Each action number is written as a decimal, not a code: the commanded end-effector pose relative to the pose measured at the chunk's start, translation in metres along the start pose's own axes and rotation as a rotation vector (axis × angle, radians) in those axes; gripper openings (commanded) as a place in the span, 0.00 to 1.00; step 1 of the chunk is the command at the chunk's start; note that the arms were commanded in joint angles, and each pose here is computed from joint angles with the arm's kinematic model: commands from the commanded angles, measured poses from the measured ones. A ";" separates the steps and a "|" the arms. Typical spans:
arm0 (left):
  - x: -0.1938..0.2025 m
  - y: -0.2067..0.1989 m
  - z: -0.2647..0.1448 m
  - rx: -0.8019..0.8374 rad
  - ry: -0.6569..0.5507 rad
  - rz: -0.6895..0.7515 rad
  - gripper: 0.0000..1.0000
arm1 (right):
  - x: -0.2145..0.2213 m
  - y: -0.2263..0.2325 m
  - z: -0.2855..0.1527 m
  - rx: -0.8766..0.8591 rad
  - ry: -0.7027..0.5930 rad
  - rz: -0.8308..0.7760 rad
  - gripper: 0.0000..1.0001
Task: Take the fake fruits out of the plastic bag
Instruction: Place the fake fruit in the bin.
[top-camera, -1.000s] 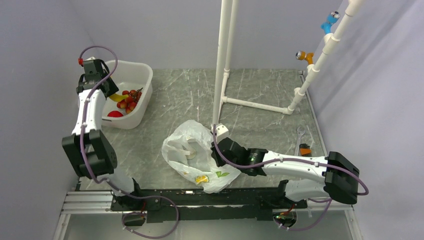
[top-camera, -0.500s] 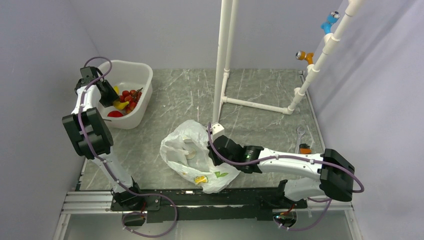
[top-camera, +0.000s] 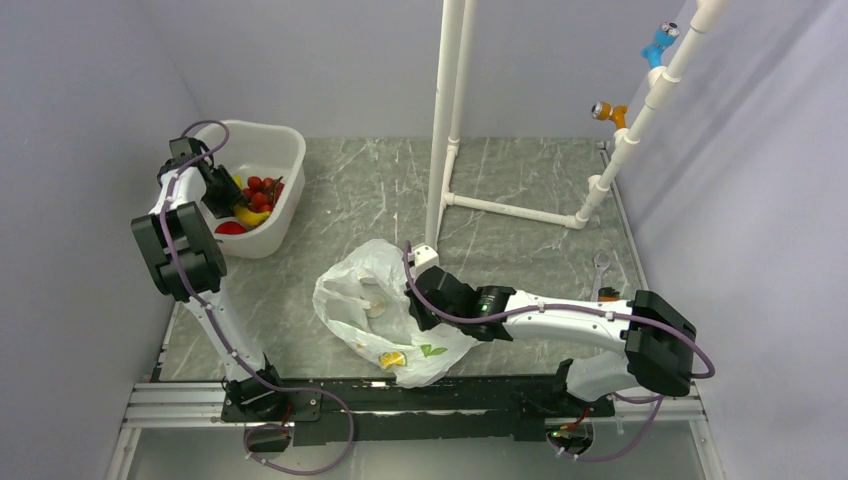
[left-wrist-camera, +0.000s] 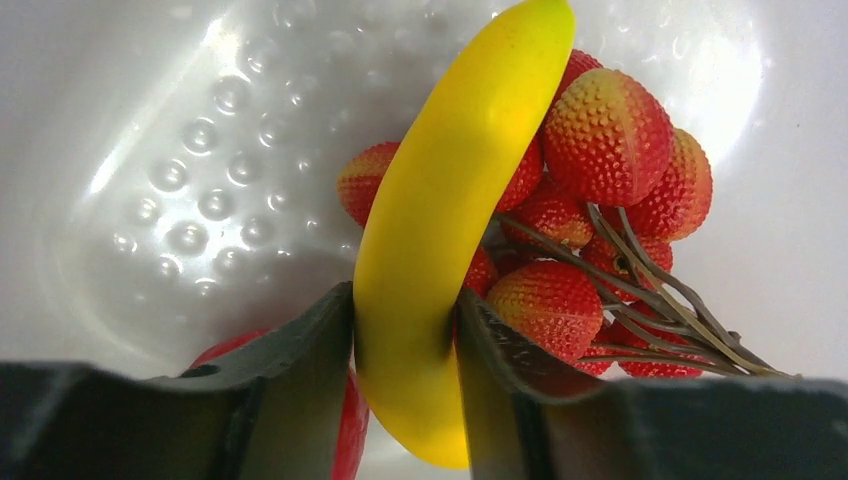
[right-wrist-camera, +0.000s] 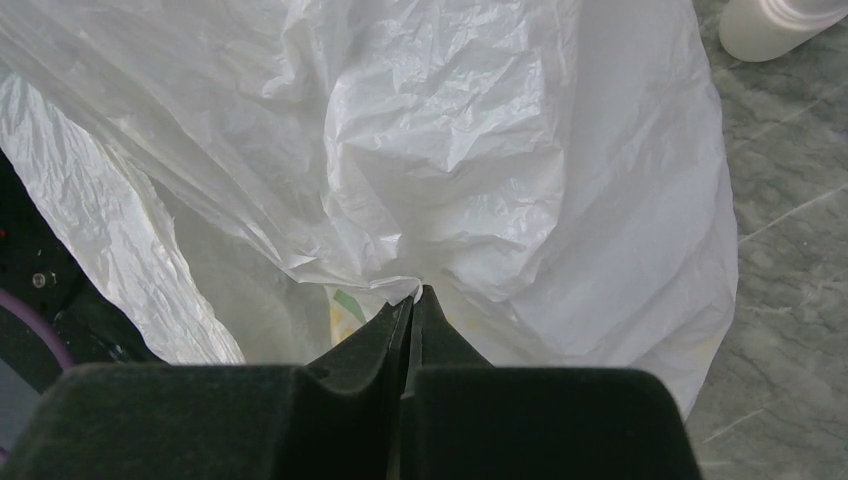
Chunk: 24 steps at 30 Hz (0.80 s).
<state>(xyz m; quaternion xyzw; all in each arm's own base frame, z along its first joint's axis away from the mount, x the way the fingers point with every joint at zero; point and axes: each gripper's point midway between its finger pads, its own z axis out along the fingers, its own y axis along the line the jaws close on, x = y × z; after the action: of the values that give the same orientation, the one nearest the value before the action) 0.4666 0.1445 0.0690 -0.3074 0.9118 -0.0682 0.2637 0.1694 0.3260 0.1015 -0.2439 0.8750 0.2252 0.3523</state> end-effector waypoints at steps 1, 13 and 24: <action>-0.009 -0.010 -0.012 0.036 -0.016 0.018 0.55 | -0.012 0.012 -0.001 -0.031 -0.026 0.020 0.00; -0.022 -0.023 -0.043 0.078 -0.081 0.045 0.79 | -0.010 0.006 -0.005 -0.029 -0.047 0.013 0.00; -0.036 -0.054 -0.115 0.181 -0.239 0.075 0.78 | -0.015 0.007 -0.011 -0.035 -0.062 0.003 0.00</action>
<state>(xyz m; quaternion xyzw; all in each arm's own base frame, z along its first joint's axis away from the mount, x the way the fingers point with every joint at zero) 0.4594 0.1309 0.1498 -0.2806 0.8940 -0.0884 0.3379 0.1654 0.3220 0.0941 -0.2452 0.8770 0.2248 0.3467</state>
